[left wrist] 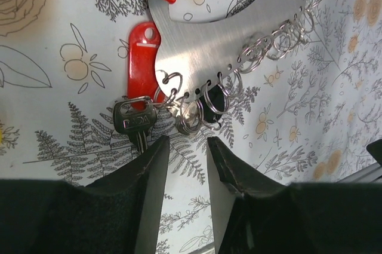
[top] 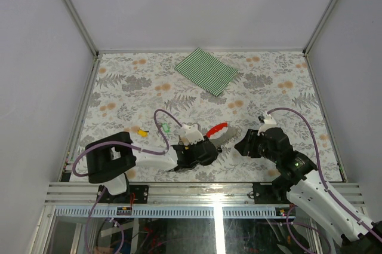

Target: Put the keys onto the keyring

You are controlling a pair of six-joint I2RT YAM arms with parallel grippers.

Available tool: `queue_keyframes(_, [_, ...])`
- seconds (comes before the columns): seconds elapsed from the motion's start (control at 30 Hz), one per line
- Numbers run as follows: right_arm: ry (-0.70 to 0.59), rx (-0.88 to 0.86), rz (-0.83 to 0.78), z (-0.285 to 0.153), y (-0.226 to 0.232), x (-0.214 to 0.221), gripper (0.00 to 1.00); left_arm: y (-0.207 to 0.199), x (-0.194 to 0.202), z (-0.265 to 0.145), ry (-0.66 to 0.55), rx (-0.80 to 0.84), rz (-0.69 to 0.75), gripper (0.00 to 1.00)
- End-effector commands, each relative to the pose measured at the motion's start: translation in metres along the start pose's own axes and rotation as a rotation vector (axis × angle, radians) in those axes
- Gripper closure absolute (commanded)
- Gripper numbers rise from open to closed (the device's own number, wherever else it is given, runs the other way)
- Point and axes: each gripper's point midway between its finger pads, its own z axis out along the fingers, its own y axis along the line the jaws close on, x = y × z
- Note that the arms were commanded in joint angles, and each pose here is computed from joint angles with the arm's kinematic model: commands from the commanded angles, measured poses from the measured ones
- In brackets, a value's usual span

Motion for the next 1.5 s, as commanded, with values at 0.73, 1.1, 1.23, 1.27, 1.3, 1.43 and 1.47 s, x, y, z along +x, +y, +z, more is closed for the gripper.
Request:
queue_keyframes(0.73, [-0.03,-0.025,-0.038,-0.008,0.012,-0.016,0.46,0.009,-0.019,0.022,-0.064,-0.016,-0.065,0.78])
queue_keyframes(1.1, [-0.029,-0.026,-0.04,-0.008,0.013,-0.016,0.45,0.012,-0.03,0.014,-0.086,-0.025,-0.029,0.99])
queue_keyframes(1.23, [-0.03,-0.025,-0.04,-0.008,0.013,-0.017,0.45,0.006,-0.038,0.006,-0.106,-0.019,0.018,1.0])
queue_keyframes(1.27, [-0.031,-0.027,-0.041,-0.009,0.013,-0.017,0.45,0.004,-0.041,0.004,-0.108,-0.015,0.039,1.0])
queue_keyframes(1.3, [-0.031,-0.027,-0.039,-0.008,0.014,-0.018,0.45,0.002,-0.042,0.001,-0.109,-0.011,0.061,1.0])
queue_keyframes(1.43, [-0.034,-0.03,-0.041,-0.009,0.015,-0.02,0.45,-0.011,-0.049,-0.007,-0.092,0.015,0.15,1.0])
queue_keyframes(1.47, [-0.036,-0.031,-0.043,-0.009,0.016,-0.02,0.45,-0.014,-0.049,-0.009,-0.082,0.023,0.172,1.0])
